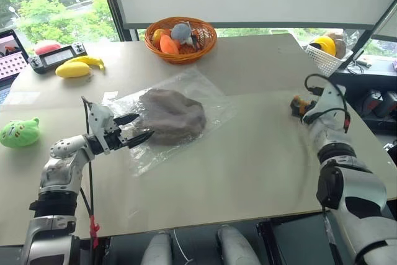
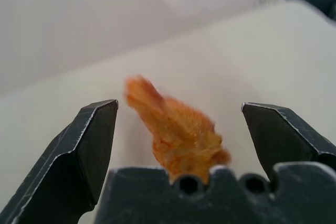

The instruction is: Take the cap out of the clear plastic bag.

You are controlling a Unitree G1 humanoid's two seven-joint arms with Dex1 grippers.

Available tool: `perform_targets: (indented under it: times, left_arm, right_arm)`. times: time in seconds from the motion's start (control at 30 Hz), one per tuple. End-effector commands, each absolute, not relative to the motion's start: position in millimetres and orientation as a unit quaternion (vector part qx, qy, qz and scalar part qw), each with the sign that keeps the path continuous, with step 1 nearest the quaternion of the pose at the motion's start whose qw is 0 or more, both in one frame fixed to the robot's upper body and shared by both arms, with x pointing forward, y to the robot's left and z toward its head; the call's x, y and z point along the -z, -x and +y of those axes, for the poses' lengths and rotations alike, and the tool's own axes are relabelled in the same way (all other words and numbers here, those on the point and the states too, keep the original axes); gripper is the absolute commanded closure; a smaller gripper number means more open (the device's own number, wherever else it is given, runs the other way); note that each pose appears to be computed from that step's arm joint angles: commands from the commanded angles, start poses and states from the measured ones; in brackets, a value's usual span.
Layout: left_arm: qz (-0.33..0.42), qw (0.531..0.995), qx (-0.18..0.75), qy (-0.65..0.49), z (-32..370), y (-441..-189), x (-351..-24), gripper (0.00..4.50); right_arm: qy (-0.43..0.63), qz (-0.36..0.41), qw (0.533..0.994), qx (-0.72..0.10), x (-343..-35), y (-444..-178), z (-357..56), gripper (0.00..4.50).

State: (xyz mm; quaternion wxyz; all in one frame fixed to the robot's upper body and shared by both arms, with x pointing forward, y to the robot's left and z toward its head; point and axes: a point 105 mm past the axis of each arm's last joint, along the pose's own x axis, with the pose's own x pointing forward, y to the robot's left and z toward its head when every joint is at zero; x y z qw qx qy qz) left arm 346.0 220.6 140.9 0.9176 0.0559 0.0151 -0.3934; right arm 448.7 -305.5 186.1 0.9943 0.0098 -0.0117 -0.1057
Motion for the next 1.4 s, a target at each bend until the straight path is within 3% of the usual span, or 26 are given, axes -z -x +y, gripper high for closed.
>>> perform_targets:
  times: [0.03, 0.13, 0.2, 0.27, 0.37, 0.47, 0.57, 0.63, 0.8, 0.9, 1.0, 1.1, 1.27, 1.4]
  left_arm:
    - [-0.010, 0.924, 0.375, -0.075, 234, -348, -160, 0.00]
    - [-0.010, 0.926, 0.370, -0.070, 238, -346, -163, 0.00]
    - [-0.009, 0.926, 0.370, -0.068, 241, -345, -165, 0.00]
    - [0.015, 0.918, 0.386, -0.089, 246, -336, -161, 0.00]
    - [0.036, 0.912, 0.396, -0.105, 258, -327, -164, 0.00]
    - [0.043, 0.913, 0.392, -0.104, 267, -324, -171, 0.00]
    - [0.055, 0.911, 0.397, -0.098, 269, -318, -169, 0.00]
    - [0.061, 0.910, 0.399, -0.095, 269, -316, -167, 0.00]
    - [0.058, 0.910, 0.400, -0.087, 263, -316, -165, 0.00]
    - [0.049, 0.911, 0.401, -0.083, 259, -318, -167, 0.00]
    - [0.047, 0.911, 0.402, -0.082, 257, -319, -168, 0.00]
    - [0.047, 0.910, 0.404, -0.080, 254, -318, -165, 0.00]
    - [0.047, 0.911, 0.403, -0.077, 251, -317, -162, 0.00]
    - [0.043, 0.912, 0.400, -0.076, 250, -319, -163, 0.00]
  right_arm:
    - [0.084, -0.159, 0.984, 0.011, -285, -423, -279, 0.01]
    - [0.138, -0.185, 0.966, -0.114, -304, -387, -234, 0.01]
    - [0.173, -0.164, 0.938, -0.253, -292, -354, -187, 0.01]
    - [0.253, -0.073, 0.872, -0.414, -240, -306, -130, 0.01]
    - [0.363, -0.005, 0.792, -0.491, -178, -271, -98, 0.01]
    - [0.462, -0.049, 0.766, -0.445, -159, -283, -87, 0.01]
    - [0.612, -0.119, 0.695, -0.357, -141, -307, -93, 0.01]
    - [0.657, -0.160, 0.661, -0.326, -133, -315, -89, 0.01]
    - [0.658, -0.260, 0.645, -0.287, -129, -322, -50, 0.01]
    - [0.661, -0.286, 0.612, -0.328, -113, -316, -33, 0.01]
    - [0.664, -0.300, 0.601, -0.329, -113, -320, -27, 0.01]
    - [0.673, -0.297, 0.600, -0.314, -113, -341, -13, 0.01]
    - [0.696, -0.217, 0.632, -0.263, -106, -393, -14, 0.01]
    - [0.688, -0.201, 0.640, -0.279, -93, -398, -9, 0.01]
